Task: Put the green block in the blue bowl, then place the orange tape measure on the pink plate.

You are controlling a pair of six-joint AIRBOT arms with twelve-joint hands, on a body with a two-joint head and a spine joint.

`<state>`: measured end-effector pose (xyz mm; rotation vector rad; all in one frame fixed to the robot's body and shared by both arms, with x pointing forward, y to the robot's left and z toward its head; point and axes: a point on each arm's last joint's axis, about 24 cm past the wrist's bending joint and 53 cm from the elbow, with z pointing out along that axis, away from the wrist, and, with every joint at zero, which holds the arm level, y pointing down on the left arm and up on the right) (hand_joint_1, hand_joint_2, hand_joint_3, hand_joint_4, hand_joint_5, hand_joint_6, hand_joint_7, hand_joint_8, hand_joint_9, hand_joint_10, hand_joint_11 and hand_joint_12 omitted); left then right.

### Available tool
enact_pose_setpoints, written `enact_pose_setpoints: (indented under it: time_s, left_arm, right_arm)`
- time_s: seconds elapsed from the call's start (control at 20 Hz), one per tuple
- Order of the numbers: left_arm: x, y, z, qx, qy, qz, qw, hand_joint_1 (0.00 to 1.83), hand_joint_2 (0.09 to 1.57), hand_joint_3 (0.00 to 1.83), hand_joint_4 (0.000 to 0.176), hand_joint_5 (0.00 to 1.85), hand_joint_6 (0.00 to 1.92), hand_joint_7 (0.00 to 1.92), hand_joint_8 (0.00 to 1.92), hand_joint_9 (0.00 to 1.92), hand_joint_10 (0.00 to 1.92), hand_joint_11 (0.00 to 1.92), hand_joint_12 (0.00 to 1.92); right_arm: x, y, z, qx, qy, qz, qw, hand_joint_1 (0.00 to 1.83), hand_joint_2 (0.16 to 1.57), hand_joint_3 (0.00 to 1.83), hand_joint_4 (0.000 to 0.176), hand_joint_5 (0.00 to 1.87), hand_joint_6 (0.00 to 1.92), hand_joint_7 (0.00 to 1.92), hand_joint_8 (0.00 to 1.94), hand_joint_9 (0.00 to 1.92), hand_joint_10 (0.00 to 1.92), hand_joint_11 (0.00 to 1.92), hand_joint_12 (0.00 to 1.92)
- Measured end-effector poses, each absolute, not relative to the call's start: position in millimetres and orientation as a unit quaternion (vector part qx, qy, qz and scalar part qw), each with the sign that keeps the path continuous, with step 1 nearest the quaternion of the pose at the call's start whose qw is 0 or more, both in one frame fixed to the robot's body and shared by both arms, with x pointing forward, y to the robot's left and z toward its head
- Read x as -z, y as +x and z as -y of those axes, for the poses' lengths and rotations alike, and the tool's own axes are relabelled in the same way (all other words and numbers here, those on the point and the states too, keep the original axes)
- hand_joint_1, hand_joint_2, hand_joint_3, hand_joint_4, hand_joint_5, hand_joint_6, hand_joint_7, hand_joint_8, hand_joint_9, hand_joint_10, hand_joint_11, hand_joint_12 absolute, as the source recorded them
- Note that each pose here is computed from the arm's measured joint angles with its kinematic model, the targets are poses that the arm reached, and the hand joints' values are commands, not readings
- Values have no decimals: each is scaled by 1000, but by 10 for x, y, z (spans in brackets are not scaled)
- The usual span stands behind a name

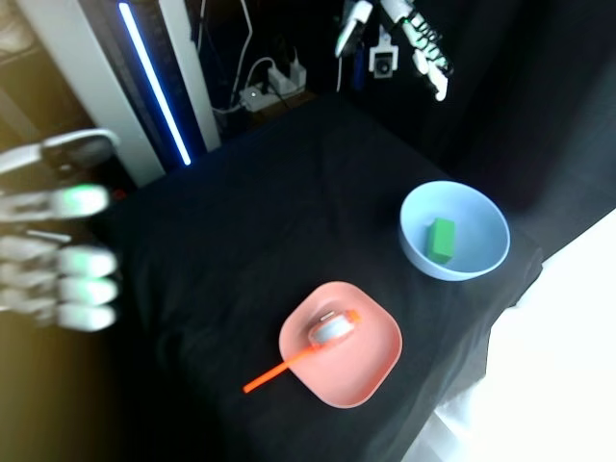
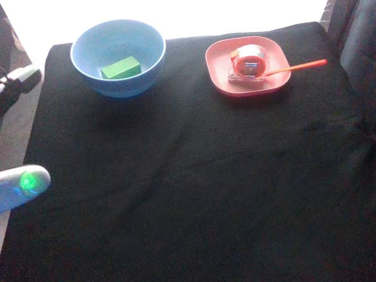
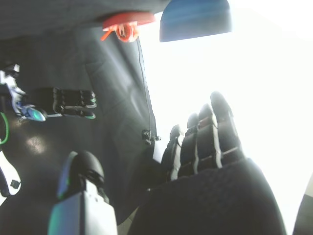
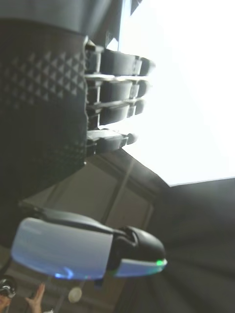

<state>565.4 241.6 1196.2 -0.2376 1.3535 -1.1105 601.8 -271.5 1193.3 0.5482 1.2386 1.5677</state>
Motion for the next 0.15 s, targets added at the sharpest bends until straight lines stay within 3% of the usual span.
enact_pose_setpoints:
  time_s: [0.1,0.15]
  left_arm:
    - [-12002,5688,-2409,490,-104,-584,639,151,1131,16,70,0,0,0,0,52,13,9,199]
    - [-12068,5737,-2401,495,-105,-571,646,96,1160,15,85,0,0,0,0,10,3,1,91]
  right_arm:
    - [-11954,6026,2737,-652,224,-510,514,600,841,18,176,0,0,0,0,0,0,0,0]
    - [-11941,6037,2747,-651,225,-509,516,586,929,15,164,0,0,0,0,0,0,0,0]
